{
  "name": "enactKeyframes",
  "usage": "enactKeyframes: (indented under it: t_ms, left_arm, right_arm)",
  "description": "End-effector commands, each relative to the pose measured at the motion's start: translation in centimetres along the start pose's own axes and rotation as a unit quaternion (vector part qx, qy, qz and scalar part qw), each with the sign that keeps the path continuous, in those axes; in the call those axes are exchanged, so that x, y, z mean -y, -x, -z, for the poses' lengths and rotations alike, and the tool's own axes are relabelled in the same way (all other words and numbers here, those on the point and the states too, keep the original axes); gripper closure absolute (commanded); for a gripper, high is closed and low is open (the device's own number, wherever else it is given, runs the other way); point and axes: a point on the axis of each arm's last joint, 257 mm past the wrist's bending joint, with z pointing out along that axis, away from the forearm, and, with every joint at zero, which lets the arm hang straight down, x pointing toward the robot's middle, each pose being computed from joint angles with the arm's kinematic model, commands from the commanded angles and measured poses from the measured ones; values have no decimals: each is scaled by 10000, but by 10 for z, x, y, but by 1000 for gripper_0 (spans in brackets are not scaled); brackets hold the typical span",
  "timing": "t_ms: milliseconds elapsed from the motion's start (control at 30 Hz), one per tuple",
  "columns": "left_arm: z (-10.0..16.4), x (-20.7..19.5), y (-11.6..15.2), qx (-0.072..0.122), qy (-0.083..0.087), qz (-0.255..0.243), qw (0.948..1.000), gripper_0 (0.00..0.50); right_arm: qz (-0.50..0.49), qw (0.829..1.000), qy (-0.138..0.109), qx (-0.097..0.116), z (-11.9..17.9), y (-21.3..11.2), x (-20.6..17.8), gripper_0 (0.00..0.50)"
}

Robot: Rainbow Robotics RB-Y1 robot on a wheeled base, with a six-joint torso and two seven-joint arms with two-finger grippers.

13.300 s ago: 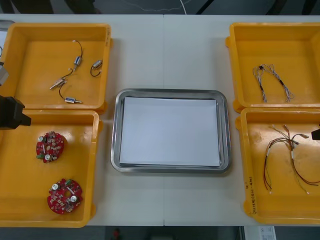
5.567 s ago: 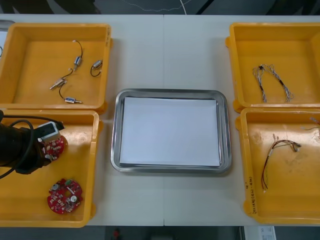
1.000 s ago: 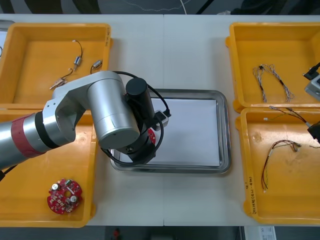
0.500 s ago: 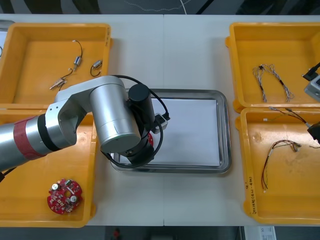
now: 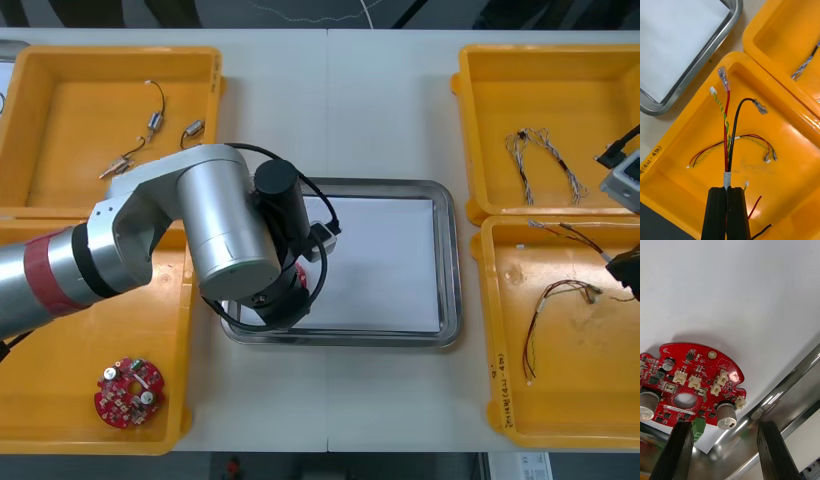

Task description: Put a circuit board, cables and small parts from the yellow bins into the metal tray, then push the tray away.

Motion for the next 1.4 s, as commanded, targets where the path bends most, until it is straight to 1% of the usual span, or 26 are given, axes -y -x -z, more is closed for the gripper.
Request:
enactKeyframes:
  t_ms: [33, 133, 200, 267, 300, 467, 533, 600, 667, 733, 800, 900, 967, 1133, 1267, 1333, 1367, 1400]
  left_arm:
    - [48, -14, 32, 444, -22, 579, 9973, 0]
    - [65, -31, 31, 432, 63, 714, 9965, 0]
    - [74, -39, 30, 424, 67, 792, 9959, 0]
    - [82, -46, 29, 419, 138, 830, 9956, 0]
    - [89, -53, 26, 413, 204, 856, 9953, 0]
    - [114, -76, 17, 392, 333, 1073, 9929, 0]
    - [124, -88, 12, 376, 379, 1211, 9912, 0]
    - [136, -107, 3, 343, 500, 1392, 9884, 0]
    - [144, -119, -3, 309, 577, 1531, 9860, 0]
    - [153, -135, -8, 343, 662, 1703, 9826, 0]
    - [159, -145, -11, 355, 729, 1777, 9807, 0]
    - [163, -158, -15, 342, 736, 1878, 9789, 0]
    - [164, -168, -17, 329, 731, 1886, 9788, 0]
    - [172, -200, -23, 345, 636, 1941, 9783, 0]
    - [174, -221, -30, 315, 690, 1862, 9796, 0]
    - [175, -233, -34, 300, 745, 1799, 9804, 0]
    - [175, -235, -35, 290, 745, 1785, 9807, 0]
    - [175, -240, -37, 274, 764, 1750, 9812, 0]
  right_arm:
    - [472, 9988, -35, 107, 14, 9, 0, 500]
    - [685, 9975, 116, 159, 15, 17, -10, 500]
    - [873, 9959, 138, 195, 15, 24, -17, 500]
    - [1056, 9940, 146, 232, 14, 30, -25, 500]
    - [1192, 9925, 155, 240, 14, 34, -30, 500]
    - [1617, 9862, 266, 227, 8, 46, -49, 500]
    - [1773, 9835, 303, 199, 5, 50, -56, 500]
    - [2009, 9789, 339, 149, 1, 55, -66, 500]
    - [2203, 9748, 332, 110, -3, 59, -72, 500]
    - [2428, 9696, 298, 47, -9, 64, -79, 500]
    - [2615, 9648, 276, 8, -14, 69, -85, 500]
    - [2846, 9581, 322, 38, -21, 81, -99, 500]
    - [2960, 9544, 383, 85, -26, 90, -109, 500]
    - [3293, 9430, 434, 187, -37, 115, -132, 500]
    - [3518, 9348, 469, 119, -47, 125, -144, 500]
    - [3685, 9284, 465, 68, -55, 131, -151, 500]
    - [3754, 9257, 453, 79, -56, 133, -153, 500]
    - [3951, 9176, 418, 96, -60, 138, -156, 500]
